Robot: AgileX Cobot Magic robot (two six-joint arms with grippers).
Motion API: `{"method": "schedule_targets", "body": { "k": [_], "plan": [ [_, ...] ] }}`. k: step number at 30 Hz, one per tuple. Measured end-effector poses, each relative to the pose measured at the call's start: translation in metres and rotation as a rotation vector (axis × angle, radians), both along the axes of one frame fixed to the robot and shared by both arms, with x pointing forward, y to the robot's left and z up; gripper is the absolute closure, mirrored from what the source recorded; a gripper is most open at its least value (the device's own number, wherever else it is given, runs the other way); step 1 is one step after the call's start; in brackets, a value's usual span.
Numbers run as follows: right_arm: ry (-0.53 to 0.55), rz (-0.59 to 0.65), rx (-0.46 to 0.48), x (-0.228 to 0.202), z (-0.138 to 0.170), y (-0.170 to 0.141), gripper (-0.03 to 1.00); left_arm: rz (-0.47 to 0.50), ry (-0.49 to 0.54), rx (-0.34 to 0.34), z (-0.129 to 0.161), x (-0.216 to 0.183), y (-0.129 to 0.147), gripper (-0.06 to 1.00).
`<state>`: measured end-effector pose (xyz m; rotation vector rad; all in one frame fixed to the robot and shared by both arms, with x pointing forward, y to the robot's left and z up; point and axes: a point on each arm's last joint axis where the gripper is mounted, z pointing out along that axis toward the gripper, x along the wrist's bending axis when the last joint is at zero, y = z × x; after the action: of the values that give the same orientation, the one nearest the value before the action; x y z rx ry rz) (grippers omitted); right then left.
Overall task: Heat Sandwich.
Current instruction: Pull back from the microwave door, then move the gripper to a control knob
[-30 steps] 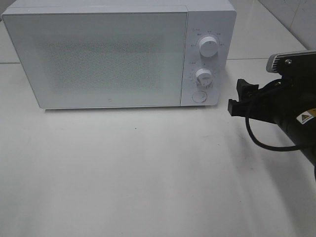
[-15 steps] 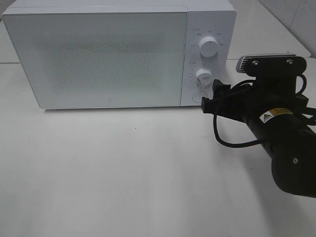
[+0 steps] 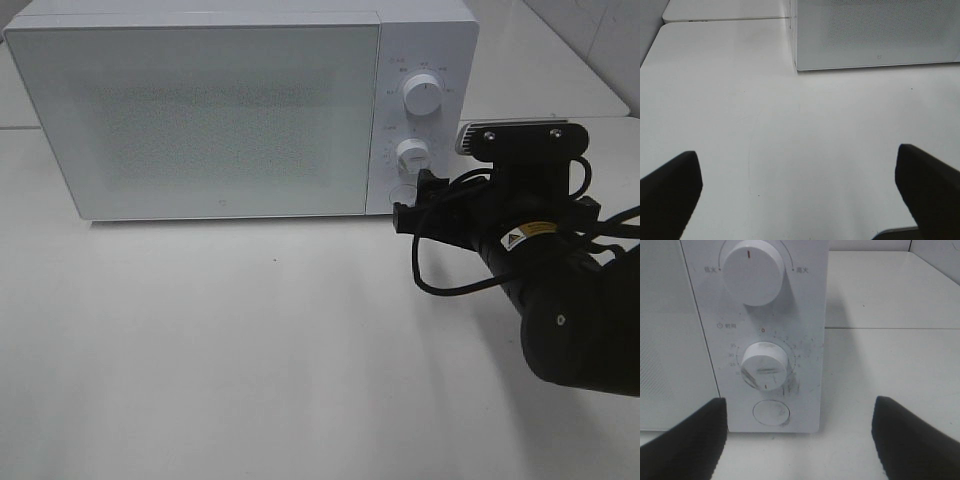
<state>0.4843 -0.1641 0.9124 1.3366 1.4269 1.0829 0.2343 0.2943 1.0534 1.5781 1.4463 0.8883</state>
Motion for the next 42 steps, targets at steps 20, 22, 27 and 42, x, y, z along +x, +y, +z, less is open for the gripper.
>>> {"method": "schedule_targets", "body": {
  "k": [20,22,27,42],
  "plan": [
    [-0.028,0.030,0.022,0.029,-0.004,0.021,0.20,0.000,0.000,0.000,0.000,0.000,0.000,-0.05],
    [-0.033,0.037,0.020,0.035,-0.006,0.024,0.20,0.000,0.000,0.000,0.000,0.000,0.000,-0.05],
    [-0.025,0.043,0.016,0.044,-0.013,0.029,0.20,0.000,0.000,0.000,0.000,0.000,0.000,-0.05],
    [-0.005,0.036,0.024,0.070,-0.027,0.031,0.20,0.000,0.000,0.000,0.000,0.000,0.000,-0.05]
  ]
}}
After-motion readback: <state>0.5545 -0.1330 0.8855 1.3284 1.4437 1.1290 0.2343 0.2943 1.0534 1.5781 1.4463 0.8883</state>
